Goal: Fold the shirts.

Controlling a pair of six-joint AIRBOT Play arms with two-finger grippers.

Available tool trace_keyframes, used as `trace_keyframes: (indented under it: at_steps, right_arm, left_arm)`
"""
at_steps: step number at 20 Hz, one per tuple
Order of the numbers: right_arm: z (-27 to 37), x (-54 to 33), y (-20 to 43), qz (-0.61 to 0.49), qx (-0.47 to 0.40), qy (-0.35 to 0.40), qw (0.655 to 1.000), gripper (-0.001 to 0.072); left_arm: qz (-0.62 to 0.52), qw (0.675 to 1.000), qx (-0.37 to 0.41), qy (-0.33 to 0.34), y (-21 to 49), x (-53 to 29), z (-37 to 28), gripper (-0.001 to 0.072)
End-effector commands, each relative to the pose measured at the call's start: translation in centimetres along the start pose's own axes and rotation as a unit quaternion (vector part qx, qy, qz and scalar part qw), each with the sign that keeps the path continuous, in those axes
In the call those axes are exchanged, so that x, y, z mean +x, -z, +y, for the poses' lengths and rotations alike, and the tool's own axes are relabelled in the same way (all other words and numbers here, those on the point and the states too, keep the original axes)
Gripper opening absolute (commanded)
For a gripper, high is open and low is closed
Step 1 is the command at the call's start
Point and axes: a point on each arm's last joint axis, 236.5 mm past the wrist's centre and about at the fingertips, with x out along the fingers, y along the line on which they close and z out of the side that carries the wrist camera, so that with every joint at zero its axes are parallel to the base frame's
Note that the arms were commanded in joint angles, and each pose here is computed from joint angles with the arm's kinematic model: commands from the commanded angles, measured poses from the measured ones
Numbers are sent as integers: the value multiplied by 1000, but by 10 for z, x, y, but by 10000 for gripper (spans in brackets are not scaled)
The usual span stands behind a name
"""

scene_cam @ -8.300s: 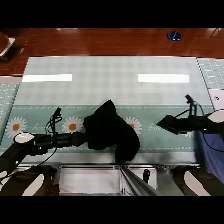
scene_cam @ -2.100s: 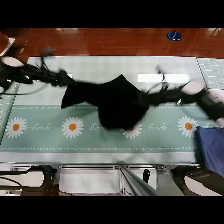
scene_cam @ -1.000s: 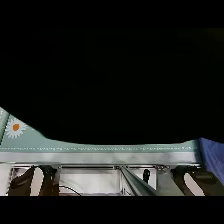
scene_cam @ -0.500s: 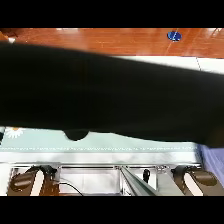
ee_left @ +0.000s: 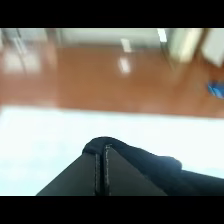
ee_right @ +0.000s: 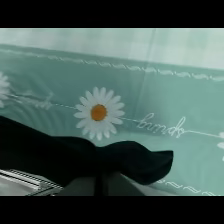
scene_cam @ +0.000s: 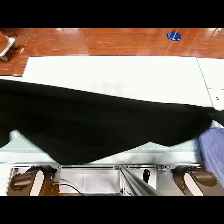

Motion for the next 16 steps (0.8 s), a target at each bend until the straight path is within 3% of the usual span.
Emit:
trace_keyframes:
  at_steps: [1, 5, 11, 16]
  right_arm:
    - [-37, 95, -7, 59, 14, -3, 998, 23]
    - [-77, 202, -45, 99, 36, -8, 994, 23]
    - [-121, 315, -110, 131, 92, -5, 987, 23]
    - [-127, 349, -163, 78, 146, -25, 986, 24]
  left_arm:
    - [67, 991, -106, 53, 62, 105, 4, 24]
    - [120, 982, -144, 32, 109, 216, 32, 24]
    - [211, 967, -128, 58, 160, 343, 8, 24]
    - [276, 944, -155, 89, 190, 381, -9, 27]
